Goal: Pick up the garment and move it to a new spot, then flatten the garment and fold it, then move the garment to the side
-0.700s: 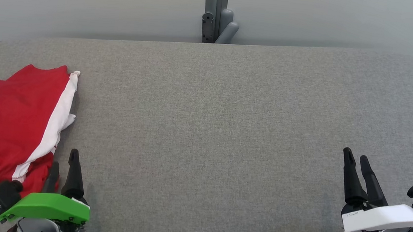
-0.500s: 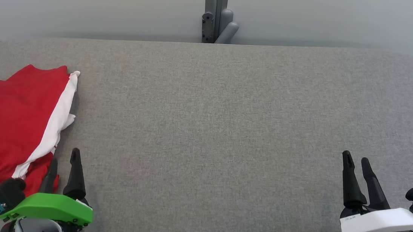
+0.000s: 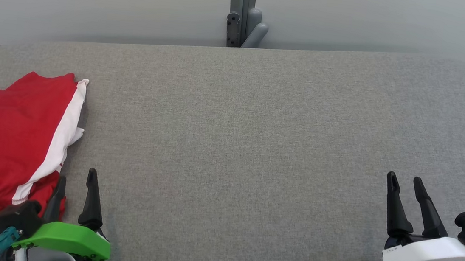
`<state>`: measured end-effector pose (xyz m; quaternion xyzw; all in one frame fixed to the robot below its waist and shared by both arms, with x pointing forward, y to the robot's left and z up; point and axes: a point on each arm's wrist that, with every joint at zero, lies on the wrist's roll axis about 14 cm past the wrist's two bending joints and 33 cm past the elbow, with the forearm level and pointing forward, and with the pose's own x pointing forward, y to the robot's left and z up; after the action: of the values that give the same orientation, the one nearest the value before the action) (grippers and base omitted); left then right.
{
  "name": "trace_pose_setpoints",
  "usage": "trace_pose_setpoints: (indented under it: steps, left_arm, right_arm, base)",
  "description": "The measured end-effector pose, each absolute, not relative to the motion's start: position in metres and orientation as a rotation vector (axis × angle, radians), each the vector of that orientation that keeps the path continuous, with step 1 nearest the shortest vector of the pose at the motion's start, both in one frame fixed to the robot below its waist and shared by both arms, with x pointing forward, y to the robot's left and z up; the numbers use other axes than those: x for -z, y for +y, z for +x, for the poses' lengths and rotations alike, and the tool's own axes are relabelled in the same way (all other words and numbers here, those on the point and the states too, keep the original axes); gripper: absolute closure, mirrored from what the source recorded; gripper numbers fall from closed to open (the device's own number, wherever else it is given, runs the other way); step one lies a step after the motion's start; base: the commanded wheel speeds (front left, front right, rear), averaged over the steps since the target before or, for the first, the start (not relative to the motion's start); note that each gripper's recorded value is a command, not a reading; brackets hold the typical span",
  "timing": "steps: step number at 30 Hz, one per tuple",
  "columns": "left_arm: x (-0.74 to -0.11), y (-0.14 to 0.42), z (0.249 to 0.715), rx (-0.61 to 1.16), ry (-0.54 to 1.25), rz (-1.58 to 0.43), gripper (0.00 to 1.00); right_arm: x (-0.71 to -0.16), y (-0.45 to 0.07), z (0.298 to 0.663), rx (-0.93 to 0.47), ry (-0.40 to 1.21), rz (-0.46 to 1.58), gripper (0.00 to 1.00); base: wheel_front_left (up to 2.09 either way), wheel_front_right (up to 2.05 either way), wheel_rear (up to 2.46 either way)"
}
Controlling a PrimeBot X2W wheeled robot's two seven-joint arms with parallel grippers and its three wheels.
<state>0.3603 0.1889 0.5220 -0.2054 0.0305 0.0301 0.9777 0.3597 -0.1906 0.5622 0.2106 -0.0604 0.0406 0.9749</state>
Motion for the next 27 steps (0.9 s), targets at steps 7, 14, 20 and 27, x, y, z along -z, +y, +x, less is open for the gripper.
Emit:
trace_pose_setpoints:
  steps: [7, 14, 20, 27]
  left_arm:
    - [-0.5258, 0.1897, 0.3599, -0.048, 0.042, -0.323, 0.00]
    - [-0.5251, 0.1868, 0.3558, -0.034, 0.036, -0.252, 0.00]
    - [-0.5240, 0.1859, 0.3534, -0.026, 0.032, -0.195, 0.00]
    - [-0.5248, 0.1863, 0.3521, -0.014, 0.019, -0.119, 0.00]
  right_arm:
    - [-0.5638, -0.1958, 0.3601, -0.071, -0.131, 0.336, 0.00]
    - [-0.5660, -0.1979, 0.3592, -0.067, -0.140, 0.256, 0.00]
    - [-0.5634, -0.1990, 0.3566, -0.061, -0.133, 0.198, 0.00]
    - [-0.5613, -0.1998, 0.3554, -0.057, -0.127, 0.119, 0.00]
  base:
    - [0.00, 0.00, 0.00]
    - [0.00, 0.00, 0.00]
    - [0.00, 0.00, 0.00]
    - [0.00, 0.00, 0.00]
